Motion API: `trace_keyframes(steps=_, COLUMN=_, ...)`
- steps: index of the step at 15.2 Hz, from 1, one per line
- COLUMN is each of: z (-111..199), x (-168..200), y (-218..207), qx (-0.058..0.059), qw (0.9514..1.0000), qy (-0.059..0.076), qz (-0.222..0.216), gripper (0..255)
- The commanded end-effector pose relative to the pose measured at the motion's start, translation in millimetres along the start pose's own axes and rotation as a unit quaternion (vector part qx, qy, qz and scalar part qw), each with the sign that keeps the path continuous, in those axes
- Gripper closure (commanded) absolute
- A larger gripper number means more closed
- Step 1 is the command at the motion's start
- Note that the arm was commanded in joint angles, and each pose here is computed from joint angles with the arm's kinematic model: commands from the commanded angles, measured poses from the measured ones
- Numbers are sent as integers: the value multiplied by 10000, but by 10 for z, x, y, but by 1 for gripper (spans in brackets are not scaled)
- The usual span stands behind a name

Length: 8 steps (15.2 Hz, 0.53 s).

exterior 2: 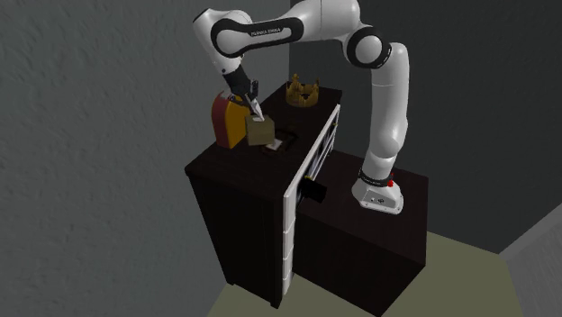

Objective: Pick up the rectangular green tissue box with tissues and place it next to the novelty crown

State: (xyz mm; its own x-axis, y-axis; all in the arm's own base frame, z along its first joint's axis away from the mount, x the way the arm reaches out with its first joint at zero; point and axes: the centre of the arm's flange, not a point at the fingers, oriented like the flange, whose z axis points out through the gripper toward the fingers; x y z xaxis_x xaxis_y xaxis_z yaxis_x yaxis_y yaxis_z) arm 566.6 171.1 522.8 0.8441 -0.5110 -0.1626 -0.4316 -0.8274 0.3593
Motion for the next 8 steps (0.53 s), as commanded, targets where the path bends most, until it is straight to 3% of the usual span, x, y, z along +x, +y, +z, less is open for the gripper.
trace_keyframes(steps=1, z=-98, x=-23, y=44, qx=-2, qw=10000, qy=-1, qz=0, gripper=255)
trace_keyframes(steps=8, z=-437, x=-83, y=177, qx=-2, qw=10000, qy=-1, qz=0, gripper=255)
